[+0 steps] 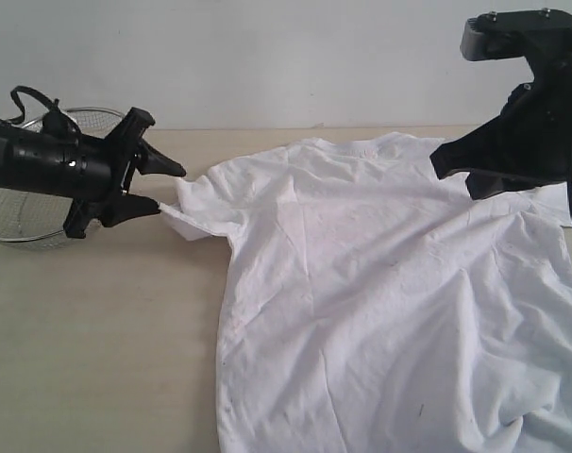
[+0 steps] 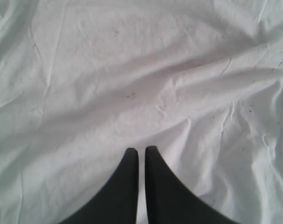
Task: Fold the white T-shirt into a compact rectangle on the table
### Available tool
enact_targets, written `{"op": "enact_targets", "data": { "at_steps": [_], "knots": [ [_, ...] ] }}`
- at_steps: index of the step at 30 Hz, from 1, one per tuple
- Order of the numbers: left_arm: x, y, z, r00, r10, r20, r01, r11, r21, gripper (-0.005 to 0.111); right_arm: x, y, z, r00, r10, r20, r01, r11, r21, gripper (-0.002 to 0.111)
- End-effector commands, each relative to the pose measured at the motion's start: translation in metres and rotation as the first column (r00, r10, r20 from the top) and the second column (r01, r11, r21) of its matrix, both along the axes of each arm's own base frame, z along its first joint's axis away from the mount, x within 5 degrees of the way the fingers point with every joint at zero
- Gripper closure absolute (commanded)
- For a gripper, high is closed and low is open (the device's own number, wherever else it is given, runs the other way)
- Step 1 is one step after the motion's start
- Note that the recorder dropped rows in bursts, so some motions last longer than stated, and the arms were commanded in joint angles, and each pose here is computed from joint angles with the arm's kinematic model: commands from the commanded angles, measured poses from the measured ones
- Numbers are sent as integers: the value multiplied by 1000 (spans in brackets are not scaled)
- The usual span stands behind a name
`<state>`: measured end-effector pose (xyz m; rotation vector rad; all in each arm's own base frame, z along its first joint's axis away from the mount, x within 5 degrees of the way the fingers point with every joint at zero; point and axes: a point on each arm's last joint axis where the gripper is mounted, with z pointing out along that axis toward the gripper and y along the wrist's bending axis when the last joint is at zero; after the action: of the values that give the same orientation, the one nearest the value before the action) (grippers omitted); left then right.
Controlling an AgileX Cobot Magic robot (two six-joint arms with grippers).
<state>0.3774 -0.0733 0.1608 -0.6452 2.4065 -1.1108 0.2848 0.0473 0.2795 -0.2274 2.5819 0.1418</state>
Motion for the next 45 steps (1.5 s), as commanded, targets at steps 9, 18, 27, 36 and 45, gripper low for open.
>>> {"op": "enact_targets", "data": {
  "at_steps": [9,18,27,36,45],
  "knots": [
    [-27,7,63,972,-195,131,159,956,246,50,-5,-3,0,999,13,-30,-14,1000,-27,108],
    [-75,0,74,856,-516,21,478,807,348,86,-48,-29,-35,969,-113,-219,110,994,-26,108],
    [-120,-61,63,703,-710,29,662,669,339,102,-112,-31,-56,897,-127,-423,130,991,-23,108],
    [-130,-84,57,678,-733,48,663,639,390,102,-96,-27,-61,954,-169,-249,191,979,66,108],
    [-101,-86,72,773,-606,189,474,749,462,102,6,-19,-37,981,-123,-148,141,983,118,108]
  ]
}}
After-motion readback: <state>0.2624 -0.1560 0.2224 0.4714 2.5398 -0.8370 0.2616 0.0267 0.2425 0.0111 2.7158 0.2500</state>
